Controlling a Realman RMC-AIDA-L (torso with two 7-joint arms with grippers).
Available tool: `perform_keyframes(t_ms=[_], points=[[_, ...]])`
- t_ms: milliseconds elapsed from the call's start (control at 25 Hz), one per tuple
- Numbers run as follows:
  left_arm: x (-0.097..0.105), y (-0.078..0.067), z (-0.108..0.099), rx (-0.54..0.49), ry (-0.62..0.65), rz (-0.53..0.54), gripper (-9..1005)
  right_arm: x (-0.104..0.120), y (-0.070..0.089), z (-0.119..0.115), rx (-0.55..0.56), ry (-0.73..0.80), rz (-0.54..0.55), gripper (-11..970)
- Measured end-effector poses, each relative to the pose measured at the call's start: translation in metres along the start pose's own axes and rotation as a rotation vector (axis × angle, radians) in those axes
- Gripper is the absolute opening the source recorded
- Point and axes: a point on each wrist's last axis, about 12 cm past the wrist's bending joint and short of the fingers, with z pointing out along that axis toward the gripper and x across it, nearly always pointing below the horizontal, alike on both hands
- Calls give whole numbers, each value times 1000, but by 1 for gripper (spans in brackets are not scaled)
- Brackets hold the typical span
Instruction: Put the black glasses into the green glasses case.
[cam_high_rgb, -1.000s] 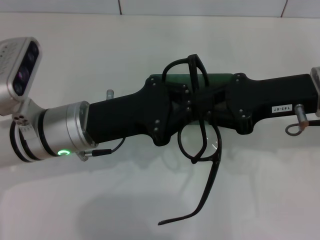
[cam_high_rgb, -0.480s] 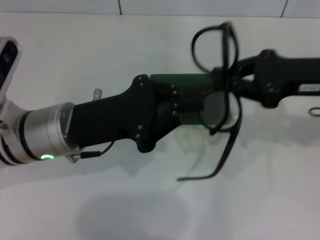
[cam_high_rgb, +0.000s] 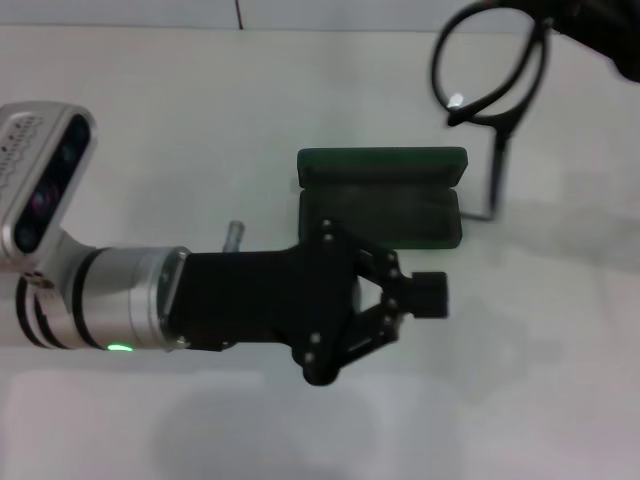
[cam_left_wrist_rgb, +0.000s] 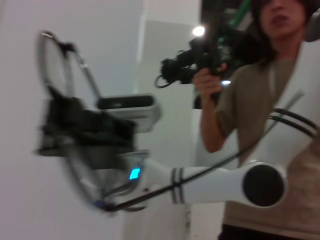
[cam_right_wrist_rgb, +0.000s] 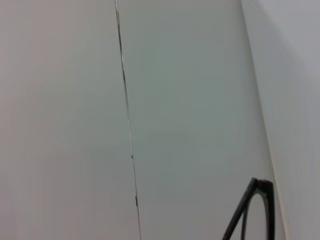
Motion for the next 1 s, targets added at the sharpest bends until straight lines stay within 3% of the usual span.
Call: perform_keyframes(t_ms=[240,440,1000], points=[[-4,0,5,-29,-80,39,36,38,-12,41,-37,95,83,102],[-4,0,-2,-100,-127,33,36,60,-12,59,-44,172,105,102],[3,9,-8,-226,-120,-92,36,71,-8,66,-68,241,117,102]])
